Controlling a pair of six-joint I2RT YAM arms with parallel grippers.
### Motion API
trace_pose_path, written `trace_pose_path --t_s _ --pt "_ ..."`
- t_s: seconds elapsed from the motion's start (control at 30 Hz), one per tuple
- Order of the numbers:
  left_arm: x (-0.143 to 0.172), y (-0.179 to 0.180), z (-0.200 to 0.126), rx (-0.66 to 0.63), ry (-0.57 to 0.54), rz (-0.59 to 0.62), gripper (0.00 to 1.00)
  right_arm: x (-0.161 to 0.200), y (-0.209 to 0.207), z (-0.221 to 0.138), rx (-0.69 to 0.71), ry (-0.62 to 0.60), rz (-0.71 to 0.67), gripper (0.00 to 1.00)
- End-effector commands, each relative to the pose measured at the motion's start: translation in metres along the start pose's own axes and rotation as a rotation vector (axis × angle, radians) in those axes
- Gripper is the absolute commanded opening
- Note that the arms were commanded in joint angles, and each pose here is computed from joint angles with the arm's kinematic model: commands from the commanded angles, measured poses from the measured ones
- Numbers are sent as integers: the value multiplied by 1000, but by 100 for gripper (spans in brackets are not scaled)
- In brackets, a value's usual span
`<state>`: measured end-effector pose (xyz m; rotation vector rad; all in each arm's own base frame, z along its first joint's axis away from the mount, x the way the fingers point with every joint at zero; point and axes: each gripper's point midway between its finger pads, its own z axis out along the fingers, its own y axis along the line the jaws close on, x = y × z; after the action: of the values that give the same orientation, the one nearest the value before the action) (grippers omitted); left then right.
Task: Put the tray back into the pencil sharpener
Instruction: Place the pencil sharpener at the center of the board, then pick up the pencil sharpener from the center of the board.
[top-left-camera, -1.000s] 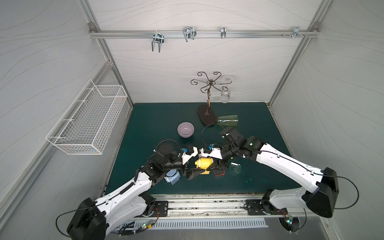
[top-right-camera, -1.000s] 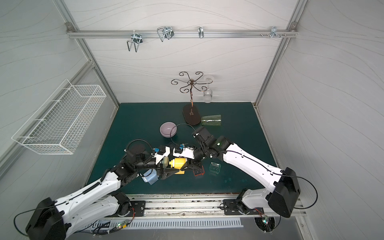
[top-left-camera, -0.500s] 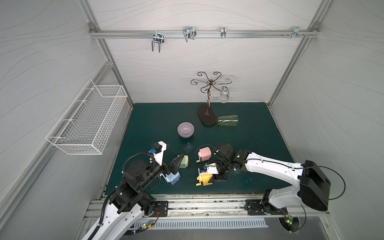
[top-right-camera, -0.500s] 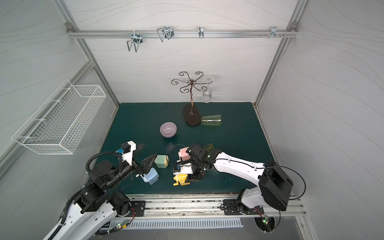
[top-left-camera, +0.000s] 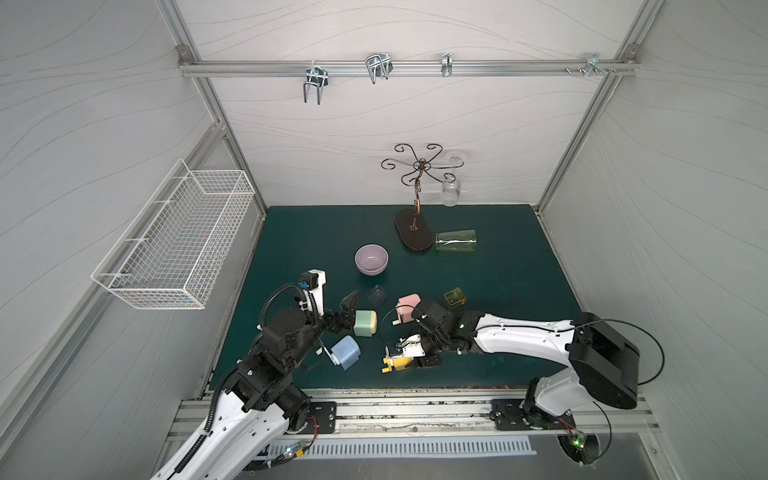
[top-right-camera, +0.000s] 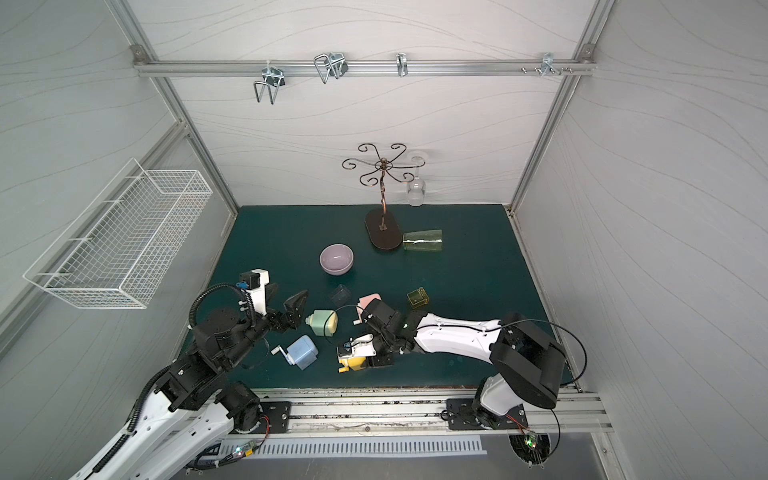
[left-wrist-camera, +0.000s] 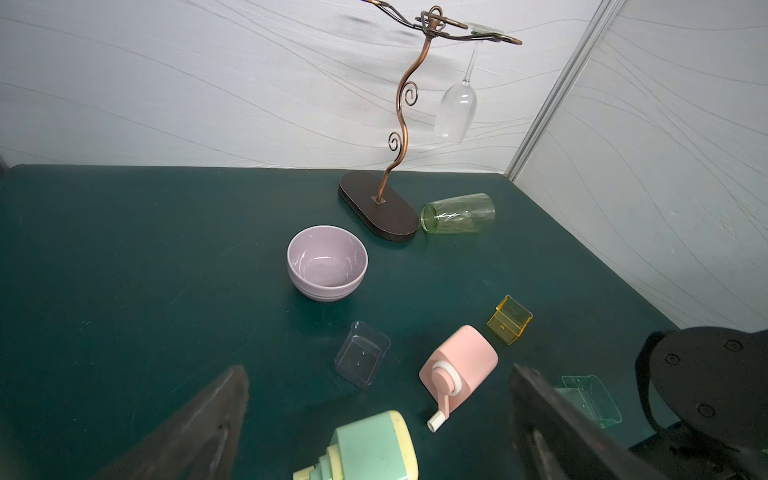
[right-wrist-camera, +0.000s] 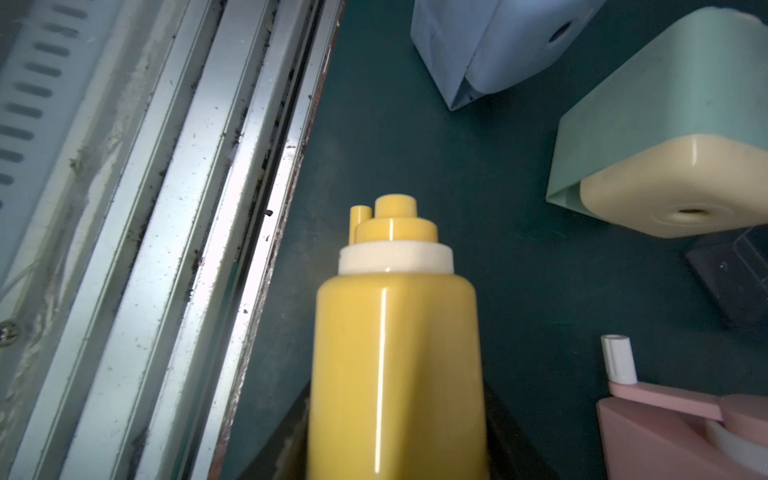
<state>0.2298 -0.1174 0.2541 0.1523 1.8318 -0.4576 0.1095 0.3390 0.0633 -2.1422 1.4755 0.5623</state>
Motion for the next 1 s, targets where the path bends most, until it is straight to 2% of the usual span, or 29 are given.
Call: trace_pose_path --t_s 0.0,0.1,0.13,0.17,0.2,0.27,0.33,0.47,0.6,0.73,0.83,0.97 --pt "-28 -7 -1 17 -84 28 99 -1 0 -4 15 10 -47 61" --pt "-33 -13 6 34 -78 93 99 -17 -5 -21 15 -29 -47 77" --pt "-34 -17 9 49 -69 116 99 -23 -6 -29 14 -47 -31 84" --pt "-34 -22 13 71 -52 145 99 -32 -10 -40 20 -79 -11 97" --pt "-33 -29 17 100 -35 171 99 -40 -13 -51 28 -111 15 99" --pt "-29 -45 24 185 -2 239 99 -50 -22 -77 60 -173 91 99" --pt "-20 -64 34 287 53 321 99 -46 -38 -106 136 -230 217 99" --pt "2 -102 58 514 206 414 99 14 -80 -161 373 -268 553 99" --pt "18 -122 90 615 284 400 100 70 -98 -200 527 -290 810 96" --pt "53 -134 111 677 384 479 100 93 -98 -215 571 -292 923 95" --pt "81 -133 127 676 503 527 100 99 -92 -216 573 -281 947 96" --pt "100 -132 143 664 577 573 100 108 -83 -215 578 -255 960 96"
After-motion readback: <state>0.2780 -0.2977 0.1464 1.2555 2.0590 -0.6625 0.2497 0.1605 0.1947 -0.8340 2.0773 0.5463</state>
